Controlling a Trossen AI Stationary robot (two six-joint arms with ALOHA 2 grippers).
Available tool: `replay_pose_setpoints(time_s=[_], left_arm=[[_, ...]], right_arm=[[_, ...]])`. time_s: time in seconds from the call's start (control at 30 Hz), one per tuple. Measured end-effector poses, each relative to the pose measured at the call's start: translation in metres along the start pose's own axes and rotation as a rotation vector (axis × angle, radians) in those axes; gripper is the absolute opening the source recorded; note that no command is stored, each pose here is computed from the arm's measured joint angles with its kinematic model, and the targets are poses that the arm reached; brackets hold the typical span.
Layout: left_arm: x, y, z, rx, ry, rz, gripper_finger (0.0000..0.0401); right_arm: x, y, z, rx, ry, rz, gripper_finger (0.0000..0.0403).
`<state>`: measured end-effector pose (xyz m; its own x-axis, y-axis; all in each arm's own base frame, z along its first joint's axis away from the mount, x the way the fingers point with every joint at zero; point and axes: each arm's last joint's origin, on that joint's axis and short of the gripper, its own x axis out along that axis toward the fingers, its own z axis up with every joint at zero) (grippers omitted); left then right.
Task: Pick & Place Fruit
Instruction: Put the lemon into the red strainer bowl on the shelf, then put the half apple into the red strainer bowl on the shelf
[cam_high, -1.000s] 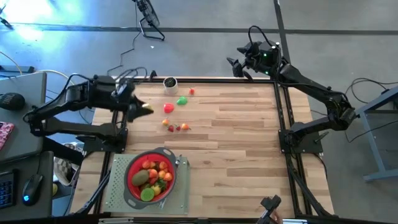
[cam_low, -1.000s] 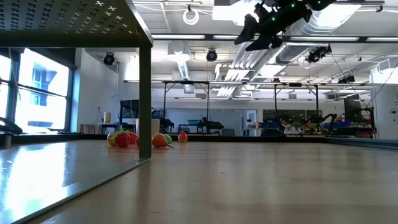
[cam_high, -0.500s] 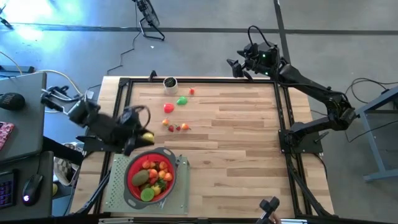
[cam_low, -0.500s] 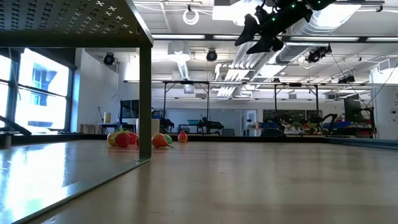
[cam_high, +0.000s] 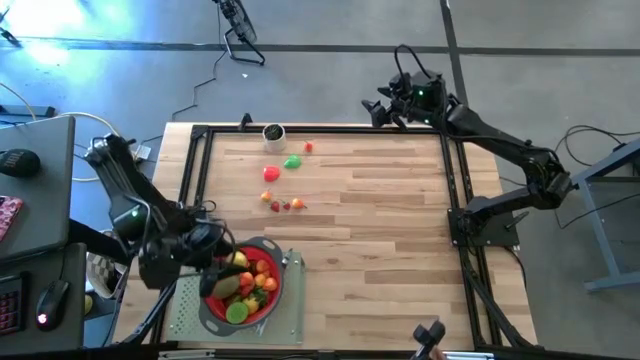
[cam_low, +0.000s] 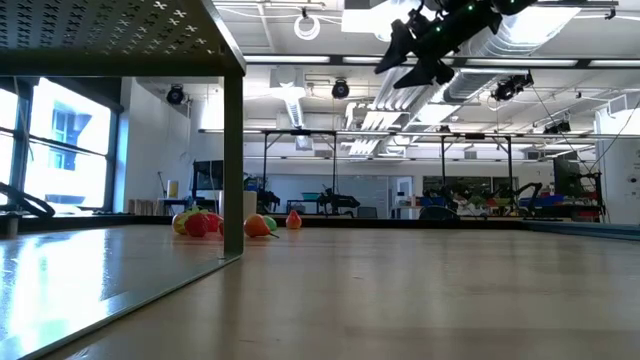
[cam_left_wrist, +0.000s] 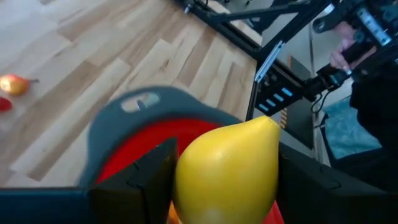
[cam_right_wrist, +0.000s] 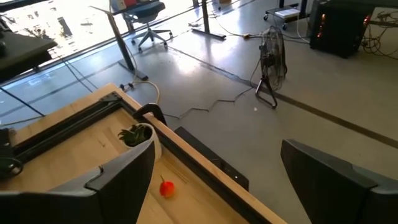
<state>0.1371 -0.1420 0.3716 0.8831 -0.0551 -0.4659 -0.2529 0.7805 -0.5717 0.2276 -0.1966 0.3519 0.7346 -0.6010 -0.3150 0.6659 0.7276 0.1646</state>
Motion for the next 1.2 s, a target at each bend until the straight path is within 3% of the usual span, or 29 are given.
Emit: replay_pose_setpoints(time_s=[0.53, 0.67, 0.9, 1.03, 1.2], left_arm=[[0.008, -0.005, -0.009, -0.040, 0.088, -0.005, 0.0215], [0.008, -0.005, -0.011, -0.041, 0.141, -0.024, 0.0244], [0.007, -0.001, -0.003, -0.044, 0.108, -0.008, 0.0284], [-0.002, 0.003, 0.005, -0.022, 0.042, -0.023, 0.0272], [-0.019, 0.012, 0.019, -0.040, -0.045, -0.045, 0.0229]], right_arm=[[0.000, 0.003, -0.001, -0.006, 0.004, 0.010, 0.0341], [0.000, 0.003, -0.001, -0.007, 0.003, 0.009, 0.0341], [0.000, 0.003, -0.001, -0.012, 0.003, 0.009, 0.0341], [0.000, 0.003, -0.001, -0.011, 0.003, 0.009, 0.0341], [0.000, 0.003, -0.001, -0.011, 0.004, 0.014, 0.0341]])
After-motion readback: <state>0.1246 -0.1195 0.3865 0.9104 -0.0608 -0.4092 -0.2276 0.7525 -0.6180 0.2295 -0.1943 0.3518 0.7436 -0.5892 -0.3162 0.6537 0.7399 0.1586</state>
